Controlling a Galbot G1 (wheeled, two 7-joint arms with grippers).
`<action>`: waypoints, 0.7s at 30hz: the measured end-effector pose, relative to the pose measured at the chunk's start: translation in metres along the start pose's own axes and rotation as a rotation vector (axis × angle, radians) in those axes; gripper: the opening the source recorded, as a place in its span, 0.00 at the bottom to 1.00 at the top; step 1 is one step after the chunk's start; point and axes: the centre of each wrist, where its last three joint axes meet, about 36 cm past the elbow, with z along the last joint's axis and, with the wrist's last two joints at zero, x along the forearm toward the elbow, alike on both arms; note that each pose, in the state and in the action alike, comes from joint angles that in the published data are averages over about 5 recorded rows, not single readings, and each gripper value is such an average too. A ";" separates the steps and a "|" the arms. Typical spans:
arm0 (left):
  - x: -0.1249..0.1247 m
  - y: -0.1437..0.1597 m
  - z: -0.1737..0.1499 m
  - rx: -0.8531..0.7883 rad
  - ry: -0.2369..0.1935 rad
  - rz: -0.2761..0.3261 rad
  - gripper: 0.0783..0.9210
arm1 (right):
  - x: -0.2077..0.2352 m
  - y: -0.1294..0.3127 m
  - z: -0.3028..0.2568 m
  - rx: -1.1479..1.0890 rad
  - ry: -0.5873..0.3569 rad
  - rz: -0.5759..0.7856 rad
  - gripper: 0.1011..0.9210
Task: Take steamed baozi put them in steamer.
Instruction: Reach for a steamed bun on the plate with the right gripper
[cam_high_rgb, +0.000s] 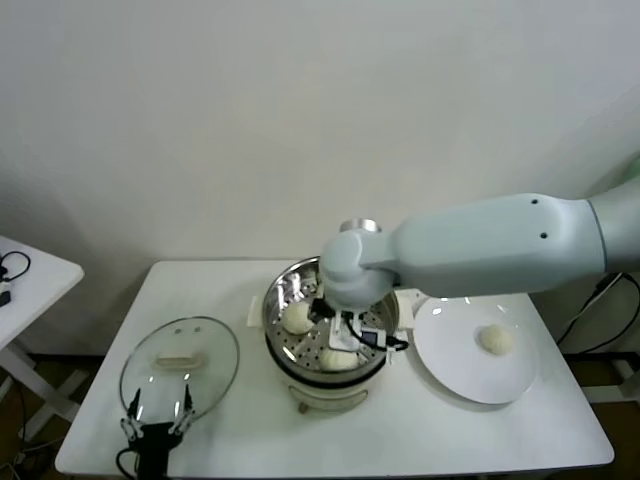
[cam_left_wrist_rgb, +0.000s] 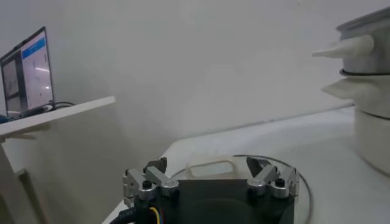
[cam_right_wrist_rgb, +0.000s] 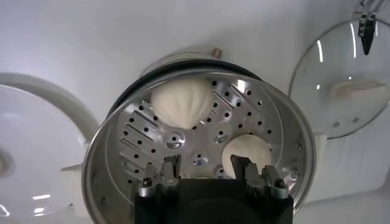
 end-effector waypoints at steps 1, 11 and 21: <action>0.000 0.000 0.000 -0.001 -0.001 -0.002 0.88 | 0.000 -0.001 0.001 -0.003 0.000 0.001 0.62; 0.001 -0.001 0.001 -0.001 -0.007 -0.001 0.88 | 0.013 0.010 0.019 -0.111 -0.079 -0.021 0.85; 0.001 0.000 -0.003 0.000 -0.018 -0.007 0.88 | 0.039 0.056 0.068 -0.349 -0.086 -0.016 0.88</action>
